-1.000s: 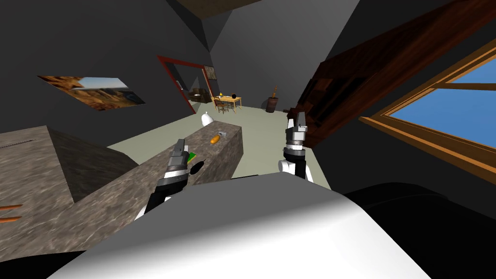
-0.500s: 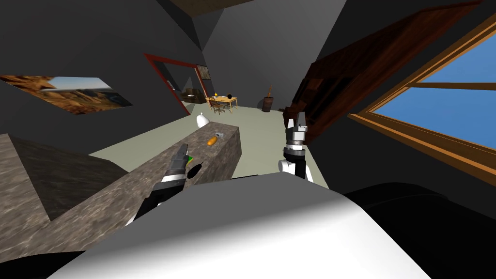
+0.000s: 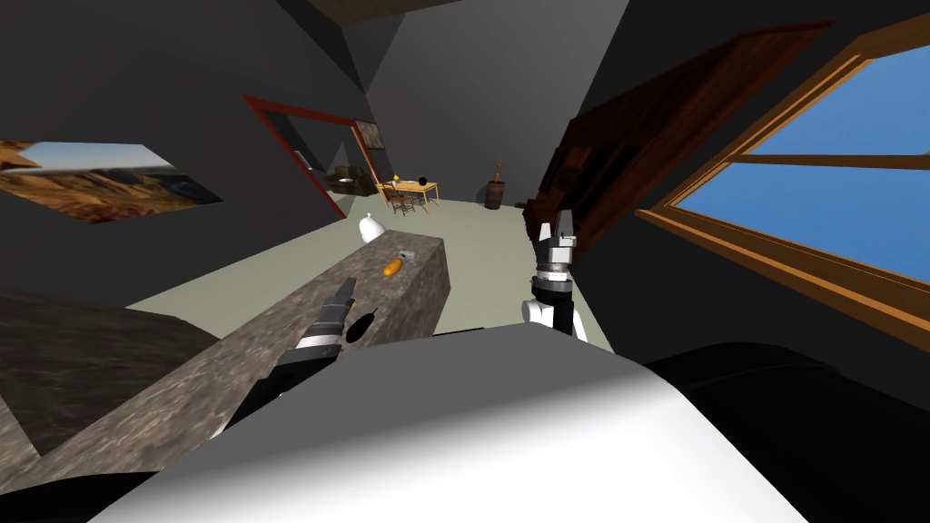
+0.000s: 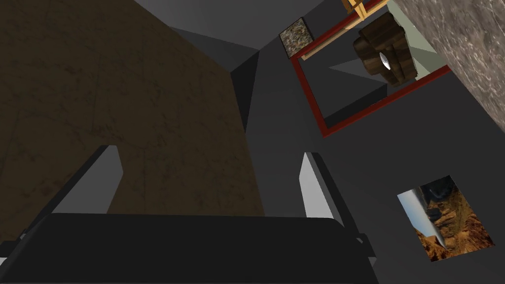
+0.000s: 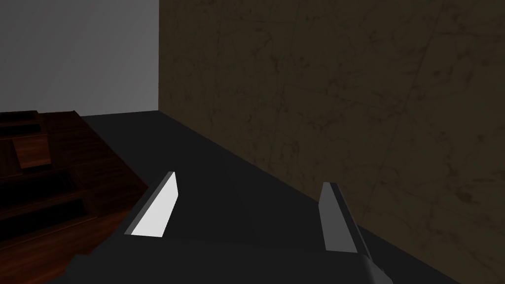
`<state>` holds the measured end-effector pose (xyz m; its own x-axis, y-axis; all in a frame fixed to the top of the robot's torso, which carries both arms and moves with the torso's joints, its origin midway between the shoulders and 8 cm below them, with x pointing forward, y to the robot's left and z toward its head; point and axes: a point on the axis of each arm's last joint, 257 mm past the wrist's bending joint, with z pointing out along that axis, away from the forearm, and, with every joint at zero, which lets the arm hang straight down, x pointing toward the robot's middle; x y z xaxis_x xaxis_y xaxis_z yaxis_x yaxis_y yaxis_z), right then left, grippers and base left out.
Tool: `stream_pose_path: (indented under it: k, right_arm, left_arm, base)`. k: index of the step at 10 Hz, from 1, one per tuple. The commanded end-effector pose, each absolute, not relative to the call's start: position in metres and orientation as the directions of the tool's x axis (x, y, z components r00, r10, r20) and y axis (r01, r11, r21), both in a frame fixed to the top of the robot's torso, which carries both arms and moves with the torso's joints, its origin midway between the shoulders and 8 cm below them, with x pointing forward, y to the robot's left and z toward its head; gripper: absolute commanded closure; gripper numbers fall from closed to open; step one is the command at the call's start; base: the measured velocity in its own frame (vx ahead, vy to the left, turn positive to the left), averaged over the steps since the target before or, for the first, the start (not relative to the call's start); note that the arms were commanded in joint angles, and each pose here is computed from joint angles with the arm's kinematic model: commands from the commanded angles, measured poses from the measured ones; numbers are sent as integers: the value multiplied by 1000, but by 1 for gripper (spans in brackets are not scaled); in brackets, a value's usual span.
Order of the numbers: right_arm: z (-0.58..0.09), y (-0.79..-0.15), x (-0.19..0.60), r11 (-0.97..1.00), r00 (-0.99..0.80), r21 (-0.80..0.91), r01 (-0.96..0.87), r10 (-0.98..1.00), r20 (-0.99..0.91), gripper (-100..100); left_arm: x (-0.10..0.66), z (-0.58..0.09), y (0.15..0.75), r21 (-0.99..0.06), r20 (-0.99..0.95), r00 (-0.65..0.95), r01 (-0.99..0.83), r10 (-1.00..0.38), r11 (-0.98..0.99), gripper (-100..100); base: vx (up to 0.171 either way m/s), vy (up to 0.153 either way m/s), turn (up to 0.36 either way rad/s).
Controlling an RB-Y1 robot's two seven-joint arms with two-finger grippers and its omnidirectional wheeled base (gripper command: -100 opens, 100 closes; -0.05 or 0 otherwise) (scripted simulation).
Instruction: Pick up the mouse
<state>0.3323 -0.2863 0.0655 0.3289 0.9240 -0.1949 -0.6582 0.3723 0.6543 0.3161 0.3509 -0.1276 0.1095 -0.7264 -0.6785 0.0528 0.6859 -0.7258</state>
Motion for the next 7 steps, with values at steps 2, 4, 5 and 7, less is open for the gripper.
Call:
stream_pose_path:
  k: [2, 4, 5, 7]
  right_arm:
    - [65, -286, 332, 372, 329, 654, -658, 924, -195, 0]
    - [65, -286, 332, 372, 329, 654, -658, 924, -195, 0]
    - [66, -286, 332, 372, 329, 654, -658, 924, -195, 0]
    - [66, -286, 332, 372, 329, 654, -658, 924, -195, 0]
  left_arm:
    - [307, -144, 357, -688, -725, 53, -6, -686, 726, -100]
    - [301, -154, 361, -658, -753, 12, -39, -658, 752, -100]
    - [301, -154, 361, -645, -764, 12, -40, -645, 763, -100]
    - [295, -163, 365, -611, -789, -31, -68, -614, 789, -100]
  base:
    - [3, 23, -95]
    - [5, 23, -114]
    - [4, 27, -76]
    - [4, 26, -108]
